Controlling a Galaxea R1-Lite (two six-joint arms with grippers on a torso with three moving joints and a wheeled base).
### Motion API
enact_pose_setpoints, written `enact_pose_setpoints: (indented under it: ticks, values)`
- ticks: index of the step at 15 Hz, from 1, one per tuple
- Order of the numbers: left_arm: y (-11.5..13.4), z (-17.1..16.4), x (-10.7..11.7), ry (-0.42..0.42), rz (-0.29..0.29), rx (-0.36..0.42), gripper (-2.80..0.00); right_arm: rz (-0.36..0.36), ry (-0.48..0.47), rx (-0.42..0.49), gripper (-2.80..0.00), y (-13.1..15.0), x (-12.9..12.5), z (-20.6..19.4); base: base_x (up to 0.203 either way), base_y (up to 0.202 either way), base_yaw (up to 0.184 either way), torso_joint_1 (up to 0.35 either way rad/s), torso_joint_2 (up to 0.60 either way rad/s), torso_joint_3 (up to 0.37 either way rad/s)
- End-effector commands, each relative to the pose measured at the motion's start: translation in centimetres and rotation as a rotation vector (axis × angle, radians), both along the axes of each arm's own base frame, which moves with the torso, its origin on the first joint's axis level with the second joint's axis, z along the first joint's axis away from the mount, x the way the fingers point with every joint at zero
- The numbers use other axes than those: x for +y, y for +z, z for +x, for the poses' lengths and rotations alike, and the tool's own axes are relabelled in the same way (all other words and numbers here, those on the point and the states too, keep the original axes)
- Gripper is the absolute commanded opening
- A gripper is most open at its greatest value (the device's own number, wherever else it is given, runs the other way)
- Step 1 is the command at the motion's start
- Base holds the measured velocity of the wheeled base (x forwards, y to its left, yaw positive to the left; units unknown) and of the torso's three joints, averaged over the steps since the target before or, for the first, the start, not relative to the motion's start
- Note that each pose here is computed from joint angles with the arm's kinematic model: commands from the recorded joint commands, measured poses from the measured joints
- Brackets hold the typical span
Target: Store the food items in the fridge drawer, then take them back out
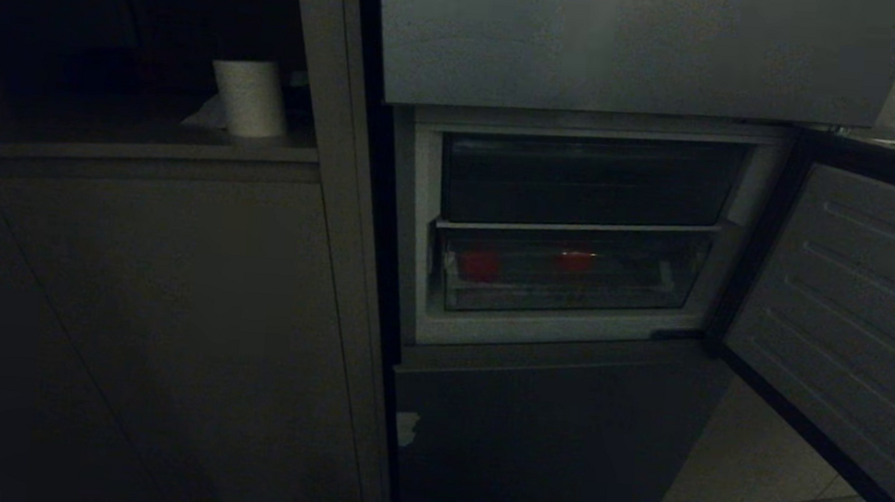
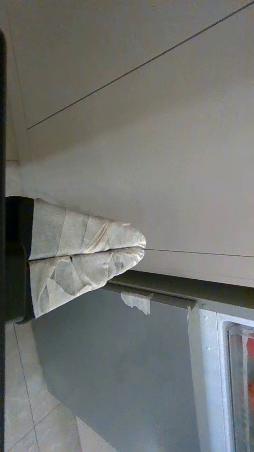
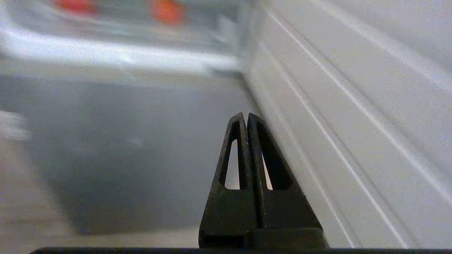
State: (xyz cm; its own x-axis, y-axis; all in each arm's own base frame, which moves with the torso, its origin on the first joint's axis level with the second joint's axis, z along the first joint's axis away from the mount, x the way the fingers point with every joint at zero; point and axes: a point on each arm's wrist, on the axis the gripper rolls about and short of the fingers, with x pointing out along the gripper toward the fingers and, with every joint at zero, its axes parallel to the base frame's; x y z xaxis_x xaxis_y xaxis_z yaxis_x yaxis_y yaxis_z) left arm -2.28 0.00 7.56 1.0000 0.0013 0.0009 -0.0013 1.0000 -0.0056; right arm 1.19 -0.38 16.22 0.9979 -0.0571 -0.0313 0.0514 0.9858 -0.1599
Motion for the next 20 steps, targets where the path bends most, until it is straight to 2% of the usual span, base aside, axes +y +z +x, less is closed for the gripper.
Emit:
enact_pose_setpoints:
  ticks: [1,2,3,5,7,18,20]
  values:
    - [0.0,0.0,0.0,0.0,-0.001,-0.001,-2.8,-0.025,-0.143,0.029,-2.8,-3.9,-0.3,-1.5,0.0,0.0,0.0,0.0,0.0,0.0]
    - [0.0,0.0,0.0,0.0,-0.001,-0.001,-2.8,-0.031,-0.164,0.025,-2.8,-5.1,-0.3,-2.0,0.0,0.0,0.0,0.0,0.0,0.0]
    - [0.0,0.0,0.0,0.0,-0.001,-0.001,-2.8,-0.025,-0.123,0.021,-2.8,-6.1,-0.2,-2.5,0.0,0.0,0.0,0.0,0.0,0.0]
    - [0.0,0.0,0.0,0.0,-0.001,-0.001,-2.8,0.038,-0.008,0.02,-2.8,-7.4,0.1,-3.7,0.0,0.0,0.0,0.0,0.0,0.0]
    - [0.0,0.0,0.0,0.0,-0.001,-0.001,-2.8,0.076,0.083,0.077,-2.8,-8.5,0.4,-4.1,0.0,0.0,0.0,0.0,0.0,0.0]
    - [0.0,0.0,0.0,0.0,0.003,-0.001,-2.8,0.099,0.078,0.078,-2.8,-8.5,0.4,-4.1,0.0,0.0,0.0,0.0,0.0,0.0]
    - [0.0,0.0,0.0,0.0,0.003,-0.001,-2.8,0.099,0.076,0.078,-2.8,-8.5,0.4,-4.1,0.004,0.0,-0.118,0.006,0.0,0.004]
